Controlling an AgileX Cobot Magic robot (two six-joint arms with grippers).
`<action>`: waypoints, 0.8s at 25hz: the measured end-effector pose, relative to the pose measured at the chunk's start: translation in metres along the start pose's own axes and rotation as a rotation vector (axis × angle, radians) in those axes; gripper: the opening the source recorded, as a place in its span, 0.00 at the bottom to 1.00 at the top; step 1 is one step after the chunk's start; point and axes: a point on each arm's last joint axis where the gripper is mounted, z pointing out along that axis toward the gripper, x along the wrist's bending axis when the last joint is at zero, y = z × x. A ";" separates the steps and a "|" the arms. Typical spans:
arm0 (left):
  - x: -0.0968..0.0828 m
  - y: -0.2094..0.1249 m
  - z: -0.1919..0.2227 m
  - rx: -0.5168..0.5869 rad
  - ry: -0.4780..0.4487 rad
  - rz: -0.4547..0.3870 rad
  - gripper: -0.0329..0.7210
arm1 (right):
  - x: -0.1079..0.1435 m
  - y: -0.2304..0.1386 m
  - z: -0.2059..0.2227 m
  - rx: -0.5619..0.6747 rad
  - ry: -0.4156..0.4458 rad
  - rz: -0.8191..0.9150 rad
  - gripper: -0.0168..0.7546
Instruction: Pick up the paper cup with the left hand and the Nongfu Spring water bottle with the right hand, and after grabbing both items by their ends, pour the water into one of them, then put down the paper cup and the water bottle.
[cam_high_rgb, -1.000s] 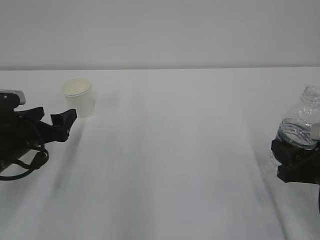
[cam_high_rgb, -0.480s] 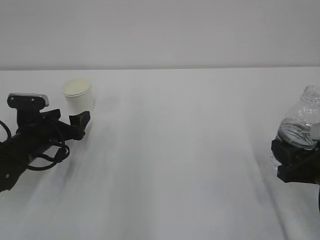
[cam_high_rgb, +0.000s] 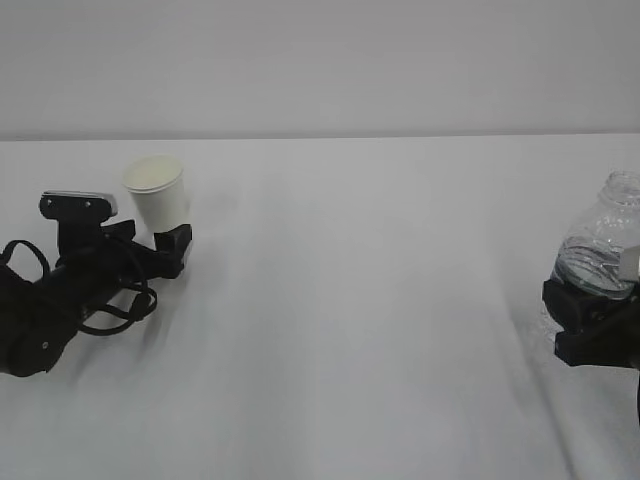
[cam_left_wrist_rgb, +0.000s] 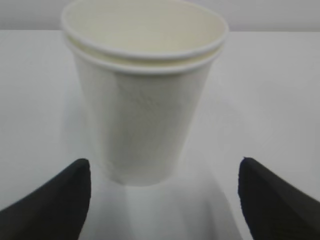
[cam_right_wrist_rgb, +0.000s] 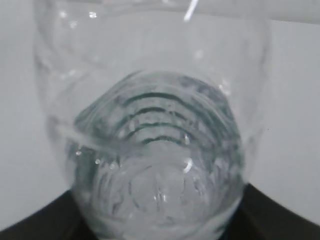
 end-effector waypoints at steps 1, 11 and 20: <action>0.000 -0.001 0.002 -0.003 0.000 0.000 0.95 | 0.000 0.000 0.000 0.000 0.000 -0.001 0.55; 0.000 0.007 0.020 -0.057 -0.007 0.003 0.95 | 0.000 0.000 0.000 0.000 -0.002 -0.001 0.55; 0.002 0.005 0.031 -0.075 0.000 -0.001 0.95 | 0.000 0.000 0.000 0.000 -0.002 -0.002 0.55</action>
